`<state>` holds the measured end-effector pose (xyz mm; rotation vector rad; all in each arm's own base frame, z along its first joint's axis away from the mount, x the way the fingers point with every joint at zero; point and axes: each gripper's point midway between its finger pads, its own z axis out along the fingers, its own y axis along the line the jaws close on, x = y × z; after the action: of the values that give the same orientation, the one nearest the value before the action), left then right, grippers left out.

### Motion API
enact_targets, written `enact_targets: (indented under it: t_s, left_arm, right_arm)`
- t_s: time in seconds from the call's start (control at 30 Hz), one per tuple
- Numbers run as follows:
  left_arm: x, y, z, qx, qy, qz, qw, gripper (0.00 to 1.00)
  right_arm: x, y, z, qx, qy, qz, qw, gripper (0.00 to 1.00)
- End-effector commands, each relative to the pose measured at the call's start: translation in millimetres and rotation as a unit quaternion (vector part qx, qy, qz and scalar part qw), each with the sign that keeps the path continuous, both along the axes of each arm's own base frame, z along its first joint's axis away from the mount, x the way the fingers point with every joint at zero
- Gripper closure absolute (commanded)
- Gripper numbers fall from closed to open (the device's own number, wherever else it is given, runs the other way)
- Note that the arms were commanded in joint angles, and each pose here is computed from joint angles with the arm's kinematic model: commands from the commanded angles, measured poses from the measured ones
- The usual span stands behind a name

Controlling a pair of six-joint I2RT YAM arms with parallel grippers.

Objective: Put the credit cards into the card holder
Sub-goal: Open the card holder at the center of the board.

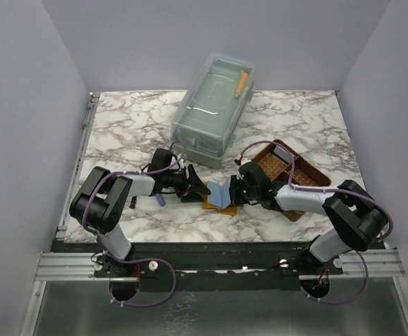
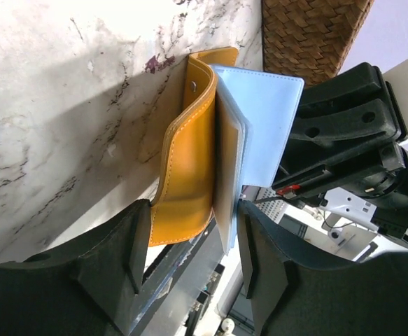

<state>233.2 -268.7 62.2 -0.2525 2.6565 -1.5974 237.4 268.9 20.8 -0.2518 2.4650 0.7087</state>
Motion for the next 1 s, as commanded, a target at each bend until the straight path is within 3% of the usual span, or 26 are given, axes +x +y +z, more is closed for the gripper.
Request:
enact_targets:
  t_s: [0.0,0.4,0.57,0.63,0.77,0.97]
  left_arm:
    - [-5.5,-6.4,23.0,-0.033,-0.033,-0.022,0.999,0.43]
    - [-5.3,-6.2,12.5,-0.02,-0.021,-0.014,0.999,0.43]
    - [-8.3,-11.7,12.3,-0.013,-0.027,-0.024,0.999,0.35]
    - [-8.5,-15.3,8.6,0.015,-0.032,-0.03,0.999,0.28]
    - [-10.0,-20.6,1.5,0.087,-0.039,-0.034,0.995,0.26]
    - [-3.4,-22.4,28.4,0.09,-0.093,-0.01,0.992,0.17]
  right_arm:
    - [-15.3,-12.7,-25.1,-0.037,0.033,0.01,0.999,0.87]
    - [-14.6,-9.9,-18.7,-0.03,0.031,0.011,0.999,0.87]
    - [-10.7,-6.4,-11.0,-0.03,0.03,0.014,0.999,0.87]
    - [-9.0,-2.7,-6.9,-0.025,0.027,0.019,0.999,0.87]
    - [-9.3,8.4,4.0,0.0,0.023,0.038,0.999,0.89]
    - [-10.3,14.8,11.1,0.016,0.025,0.046,0.998,0.92]
